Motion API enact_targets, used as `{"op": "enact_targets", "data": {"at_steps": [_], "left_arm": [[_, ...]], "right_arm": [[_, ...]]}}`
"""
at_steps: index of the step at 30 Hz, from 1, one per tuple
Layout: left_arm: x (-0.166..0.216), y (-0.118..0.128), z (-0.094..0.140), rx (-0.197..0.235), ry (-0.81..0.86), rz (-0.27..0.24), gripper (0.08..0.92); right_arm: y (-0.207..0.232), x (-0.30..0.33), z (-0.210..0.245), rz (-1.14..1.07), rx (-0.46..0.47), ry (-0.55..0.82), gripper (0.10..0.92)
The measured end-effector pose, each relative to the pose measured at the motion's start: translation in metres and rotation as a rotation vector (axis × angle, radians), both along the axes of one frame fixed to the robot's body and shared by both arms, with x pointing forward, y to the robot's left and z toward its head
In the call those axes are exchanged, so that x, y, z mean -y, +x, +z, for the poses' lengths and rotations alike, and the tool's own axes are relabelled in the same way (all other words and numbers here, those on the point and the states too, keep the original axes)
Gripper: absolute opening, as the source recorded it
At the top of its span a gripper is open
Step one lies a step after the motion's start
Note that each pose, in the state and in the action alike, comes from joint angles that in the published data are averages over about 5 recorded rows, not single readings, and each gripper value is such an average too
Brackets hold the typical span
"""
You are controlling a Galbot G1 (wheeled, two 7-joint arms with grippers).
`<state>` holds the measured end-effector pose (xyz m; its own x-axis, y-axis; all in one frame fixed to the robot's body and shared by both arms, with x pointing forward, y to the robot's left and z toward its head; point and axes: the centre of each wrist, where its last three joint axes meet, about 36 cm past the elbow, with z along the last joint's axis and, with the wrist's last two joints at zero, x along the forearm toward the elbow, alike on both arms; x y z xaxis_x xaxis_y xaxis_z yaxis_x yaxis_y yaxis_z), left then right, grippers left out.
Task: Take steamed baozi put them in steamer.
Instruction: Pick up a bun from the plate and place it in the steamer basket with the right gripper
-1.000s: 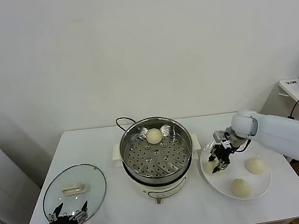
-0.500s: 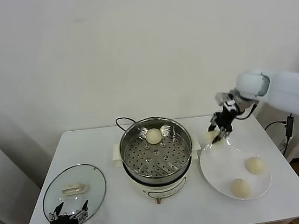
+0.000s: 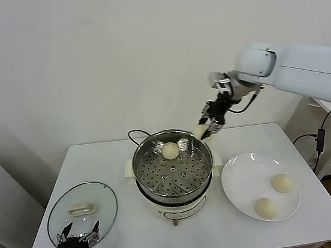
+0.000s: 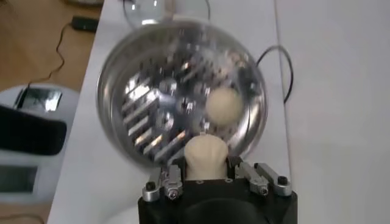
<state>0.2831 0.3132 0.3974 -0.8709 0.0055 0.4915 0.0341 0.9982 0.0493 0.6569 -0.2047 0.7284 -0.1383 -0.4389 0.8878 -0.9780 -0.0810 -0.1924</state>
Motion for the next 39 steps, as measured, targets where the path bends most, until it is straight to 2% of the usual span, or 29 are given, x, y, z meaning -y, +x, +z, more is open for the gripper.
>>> {"op": "enact_targets", "data": {"at_steps": [16, 39], "left_arm": [[-0.001, 0.002, 0.000, 0.004, 0.000, -0.002, 0.823], [0.000, 0.002, 0.002, 0.009, -0.007, -0.002, 0.823]], "right_arm": [[-0.005, -0.102, -0.063, 0.038, -0.045, -0.003, 0.424], [-0.005, -0.147, -0.139, 0.046, -0.034, -0.034, 0.424]]}}
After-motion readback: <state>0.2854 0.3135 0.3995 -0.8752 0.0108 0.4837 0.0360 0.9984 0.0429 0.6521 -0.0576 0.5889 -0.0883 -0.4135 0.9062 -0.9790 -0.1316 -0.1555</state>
